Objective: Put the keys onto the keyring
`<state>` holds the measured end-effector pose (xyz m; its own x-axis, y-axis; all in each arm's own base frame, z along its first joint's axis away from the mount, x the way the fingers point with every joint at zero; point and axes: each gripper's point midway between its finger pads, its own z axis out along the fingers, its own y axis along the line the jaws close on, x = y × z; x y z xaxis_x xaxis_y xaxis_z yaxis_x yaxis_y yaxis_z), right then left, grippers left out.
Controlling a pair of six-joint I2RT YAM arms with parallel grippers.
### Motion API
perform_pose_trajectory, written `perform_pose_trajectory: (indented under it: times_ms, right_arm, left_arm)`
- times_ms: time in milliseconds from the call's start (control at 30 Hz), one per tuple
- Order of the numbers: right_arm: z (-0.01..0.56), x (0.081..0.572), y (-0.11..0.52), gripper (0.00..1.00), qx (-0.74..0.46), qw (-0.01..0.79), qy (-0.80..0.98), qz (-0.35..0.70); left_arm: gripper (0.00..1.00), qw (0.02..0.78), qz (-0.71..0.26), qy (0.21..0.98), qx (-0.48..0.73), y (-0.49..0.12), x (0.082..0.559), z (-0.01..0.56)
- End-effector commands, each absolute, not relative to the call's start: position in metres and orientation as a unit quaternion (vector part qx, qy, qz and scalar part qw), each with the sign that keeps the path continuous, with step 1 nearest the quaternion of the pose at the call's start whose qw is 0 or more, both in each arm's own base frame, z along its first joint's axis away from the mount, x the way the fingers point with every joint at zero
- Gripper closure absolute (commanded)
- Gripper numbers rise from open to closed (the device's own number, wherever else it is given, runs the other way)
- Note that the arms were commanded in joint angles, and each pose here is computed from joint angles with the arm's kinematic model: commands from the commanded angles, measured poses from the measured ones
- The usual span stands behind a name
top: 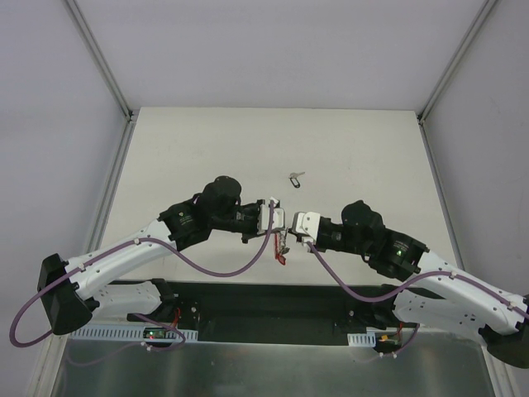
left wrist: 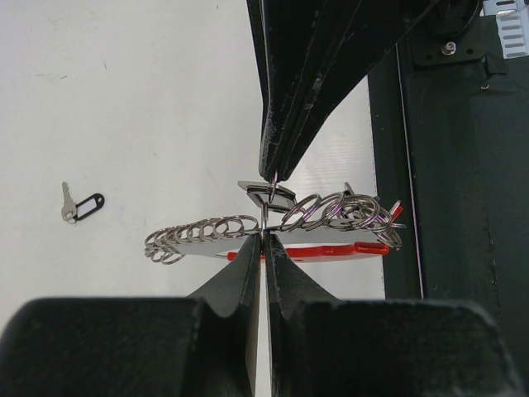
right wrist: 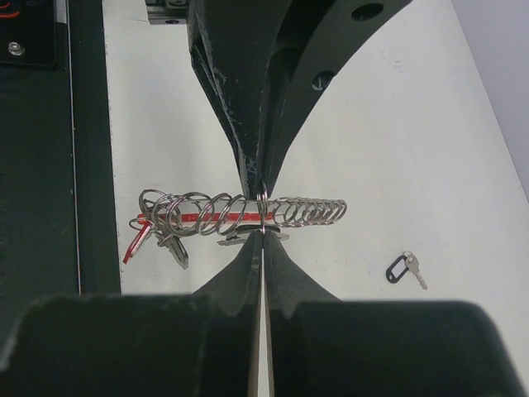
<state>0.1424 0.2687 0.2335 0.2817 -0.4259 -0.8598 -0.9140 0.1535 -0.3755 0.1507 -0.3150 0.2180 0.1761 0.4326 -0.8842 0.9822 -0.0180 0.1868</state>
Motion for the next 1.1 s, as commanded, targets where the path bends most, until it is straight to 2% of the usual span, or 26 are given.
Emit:
perform_pose_trajectory:
  times_ms: [0,1067]
  right_arm:
    - [0.2502,0.1394,0.2718,0.99,-0.608,0.541,0.53,0.239]
    - [0.2488,0.1416,0.2717,0.99,-0.606,0.541,0.533,0.234]
  left_arm:
    - [1.0,0.451,-0.33,0.537,0.632,-0.3229,0.1513,0.2339]
    - [1.0,0.441,-0.339,0.534,0.636,-0.325,0.1467,0.2301]
